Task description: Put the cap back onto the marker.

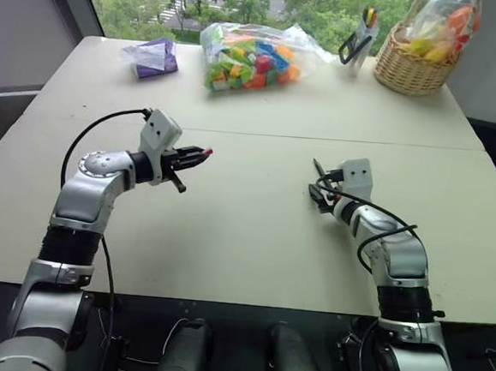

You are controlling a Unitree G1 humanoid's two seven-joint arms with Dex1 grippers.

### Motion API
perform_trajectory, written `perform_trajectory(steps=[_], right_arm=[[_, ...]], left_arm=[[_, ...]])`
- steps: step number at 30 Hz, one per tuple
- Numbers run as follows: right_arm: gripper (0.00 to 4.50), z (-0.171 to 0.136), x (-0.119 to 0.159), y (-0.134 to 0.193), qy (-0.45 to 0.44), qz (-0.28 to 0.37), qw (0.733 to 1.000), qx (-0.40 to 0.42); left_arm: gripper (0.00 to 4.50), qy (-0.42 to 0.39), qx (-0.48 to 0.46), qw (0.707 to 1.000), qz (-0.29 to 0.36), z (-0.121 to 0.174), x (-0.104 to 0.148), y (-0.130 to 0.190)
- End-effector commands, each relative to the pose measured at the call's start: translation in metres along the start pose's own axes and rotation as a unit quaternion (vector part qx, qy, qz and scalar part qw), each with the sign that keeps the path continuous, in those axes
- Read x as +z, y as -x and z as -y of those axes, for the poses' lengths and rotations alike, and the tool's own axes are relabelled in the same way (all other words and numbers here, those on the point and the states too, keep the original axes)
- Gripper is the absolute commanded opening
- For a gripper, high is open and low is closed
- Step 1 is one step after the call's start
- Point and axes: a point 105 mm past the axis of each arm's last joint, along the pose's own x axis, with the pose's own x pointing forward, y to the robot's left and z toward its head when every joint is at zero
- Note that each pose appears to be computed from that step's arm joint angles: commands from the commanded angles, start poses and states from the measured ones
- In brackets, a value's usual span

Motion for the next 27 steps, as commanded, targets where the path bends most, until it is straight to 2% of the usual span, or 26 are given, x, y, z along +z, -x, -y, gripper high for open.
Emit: perform_trajectory(steps=[1,5,6,12,16,20,25,27], right_arm=[[2.2,0.0,-0.012,0.001,-0.006,-0.02,1.0,-0.003],[0.15,0.0,-0.011,0.0,-0.003,-0.019,1.0,-0.002],[0.06,0.0,-0.011,0.0,-0.001,-0.018,1.0,-0.001],[0.06,0.003,0.007,0.0,0.057,0.013,0.998,0.005],[0.06,-0.003,0.045,0.009,0.15,0.073,0.985,0.047],[0.06,-0.011,0.08,0.028,0.259,0.126,0.951,0.108],[0.06,-0.017,0.088,0.047,0.366,0.113,0.907,0.175],[0.06,-0.035,0.091,0.061,0.378,0.112,0.887,0.24]], left_arm=[[0.0,-0.026,0.0,1.0,0.018,0.0,0.014,0.002],[0.0,-0.023,-0.001,1.0,0.019,0.0,0.014,0.001],[0.0,-0.021,-0.002,1.0,0.02,0.0,0.014,0.001],[0.0,-0.021,-0.032,0.999,0.02,0.006,0.007,-0.005],[0.0,-0.05,-0.083,0.995,0.014,0.014,0.003,-0.013],[0.0,-0.069,-0.107,0.992,0.018,0.01,0.002,-0.025],[0.0,-0.089,-0.143,0.985,0.038,0.009,0.011,-0.034],[0.0,-0.105,-0.173,0.978,0.047,0.016,0.015,-0.036]])
